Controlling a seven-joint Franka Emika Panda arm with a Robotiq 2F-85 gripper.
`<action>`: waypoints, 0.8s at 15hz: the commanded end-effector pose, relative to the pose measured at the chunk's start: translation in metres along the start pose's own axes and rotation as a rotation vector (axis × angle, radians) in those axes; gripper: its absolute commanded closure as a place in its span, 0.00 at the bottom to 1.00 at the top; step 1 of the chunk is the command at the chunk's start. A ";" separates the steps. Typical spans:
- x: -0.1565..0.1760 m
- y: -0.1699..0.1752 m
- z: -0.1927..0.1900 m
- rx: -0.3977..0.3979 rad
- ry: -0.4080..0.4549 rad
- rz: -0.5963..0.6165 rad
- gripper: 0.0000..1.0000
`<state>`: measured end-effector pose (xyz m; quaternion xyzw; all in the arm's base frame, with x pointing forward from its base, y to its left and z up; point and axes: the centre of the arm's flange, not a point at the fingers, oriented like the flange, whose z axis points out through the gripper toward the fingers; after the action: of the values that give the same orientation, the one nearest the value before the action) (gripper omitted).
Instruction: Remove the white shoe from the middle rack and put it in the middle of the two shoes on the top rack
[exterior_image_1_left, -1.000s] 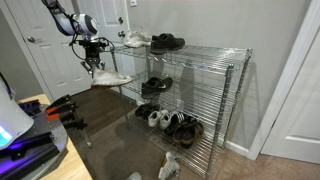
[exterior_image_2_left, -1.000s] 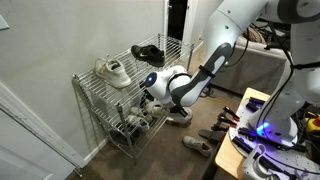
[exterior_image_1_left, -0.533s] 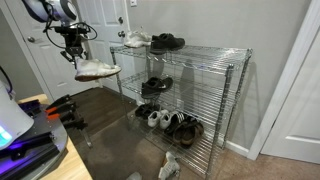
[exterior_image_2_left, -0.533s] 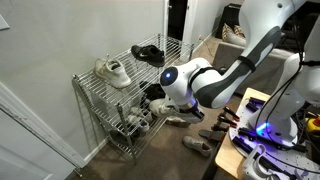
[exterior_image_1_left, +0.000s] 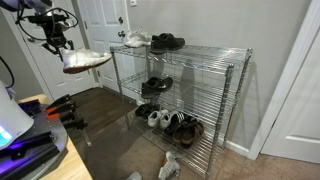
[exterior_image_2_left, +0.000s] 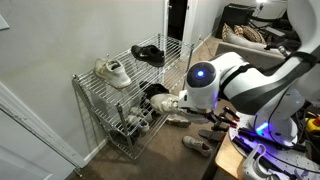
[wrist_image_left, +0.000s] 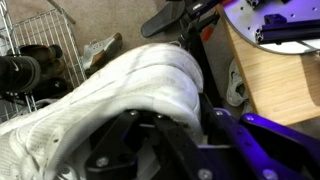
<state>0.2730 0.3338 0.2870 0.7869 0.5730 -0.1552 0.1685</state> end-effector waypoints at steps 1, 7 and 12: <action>-0.022 -0.029 -0.022 -0.097 0.088 0.071 0.95; -0.028 0.004 -0.063 -0.204 0.267 0.204 0.95; -0.036 0.094 -0.081 -0.273 0.389 0.365 0.95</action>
<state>0.3068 0.3276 0.3679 0.8468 0.4992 0.0544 0.1755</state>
